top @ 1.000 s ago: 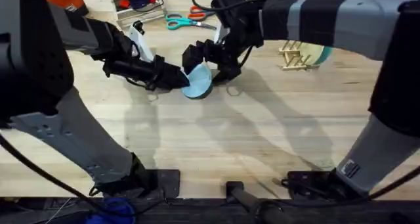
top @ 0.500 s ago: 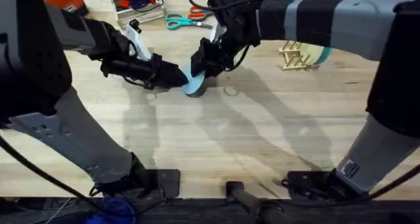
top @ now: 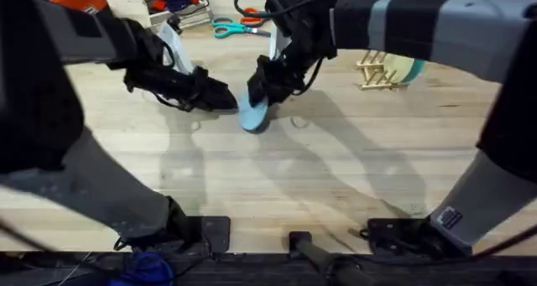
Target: Pick up the plates from the table one by one and place each into a slot on the dish rack.
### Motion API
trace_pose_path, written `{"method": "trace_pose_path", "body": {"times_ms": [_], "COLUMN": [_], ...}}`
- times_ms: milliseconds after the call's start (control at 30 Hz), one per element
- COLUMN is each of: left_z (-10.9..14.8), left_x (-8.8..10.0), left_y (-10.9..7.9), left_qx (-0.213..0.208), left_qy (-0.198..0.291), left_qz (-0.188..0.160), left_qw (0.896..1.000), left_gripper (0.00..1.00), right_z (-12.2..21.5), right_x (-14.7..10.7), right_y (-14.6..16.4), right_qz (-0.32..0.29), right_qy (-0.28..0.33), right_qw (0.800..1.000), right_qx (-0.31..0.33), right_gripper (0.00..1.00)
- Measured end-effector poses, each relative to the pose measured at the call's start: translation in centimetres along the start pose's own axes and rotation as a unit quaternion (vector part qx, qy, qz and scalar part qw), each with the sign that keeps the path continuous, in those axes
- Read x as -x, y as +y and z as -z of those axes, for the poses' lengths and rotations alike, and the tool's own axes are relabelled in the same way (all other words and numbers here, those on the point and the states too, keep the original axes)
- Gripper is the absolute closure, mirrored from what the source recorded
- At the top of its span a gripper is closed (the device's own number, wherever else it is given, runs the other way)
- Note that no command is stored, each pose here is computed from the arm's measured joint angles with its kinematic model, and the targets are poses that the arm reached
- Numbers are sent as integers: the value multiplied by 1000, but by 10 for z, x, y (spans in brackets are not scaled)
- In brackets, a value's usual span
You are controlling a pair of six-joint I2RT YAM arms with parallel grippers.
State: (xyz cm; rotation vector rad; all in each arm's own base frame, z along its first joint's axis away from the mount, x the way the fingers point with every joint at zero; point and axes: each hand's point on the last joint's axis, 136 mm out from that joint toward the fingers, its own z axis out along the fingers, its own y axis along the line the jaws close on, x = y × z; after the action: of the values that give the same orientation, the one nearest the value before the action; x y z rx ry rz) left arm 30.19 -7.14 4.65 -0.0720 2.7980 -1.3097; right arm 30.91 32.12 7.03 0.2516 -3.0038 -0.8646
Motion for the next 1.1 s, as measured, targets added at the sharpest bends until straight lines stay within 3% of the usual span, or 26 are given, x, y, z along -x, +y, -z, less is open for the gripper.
{"method": "trace_pose_path", "body": {"times_ms": [300,500,733,967,1033,1100], "left_z": [55,87,112,126,129,130], "left_x": [-23,-45,-70,-90,-92,-93], "left_y": [-42,-66,-83,-91,-92,-94], "left_qx": [87,140,190,223,229,230], "left_qy": [-39,-78,-117,-141,-147,-152], "left_qz": [-63,-104,-137,-154,-161,-164], "left_qw": [993,982,965,952,949,947], "left_gripper": [960,960,960,946,832,511], "right_z": [42,94,166,233,247,260], "right_x": [-10,-12,-15,-24,-27,-31], "right_y": [-24,-27,-32,-60,-68,-77], "right_qz": [73,124,165,160,153,144], "right_qy": [-21,-72,-147,-198,-207,-213], "right_qw": [991,975,948,921,917,914], "right_qx": [-112,-168,-230,-295,-306,-315], "right_gripper": [969,968,968,968,968,968]}}
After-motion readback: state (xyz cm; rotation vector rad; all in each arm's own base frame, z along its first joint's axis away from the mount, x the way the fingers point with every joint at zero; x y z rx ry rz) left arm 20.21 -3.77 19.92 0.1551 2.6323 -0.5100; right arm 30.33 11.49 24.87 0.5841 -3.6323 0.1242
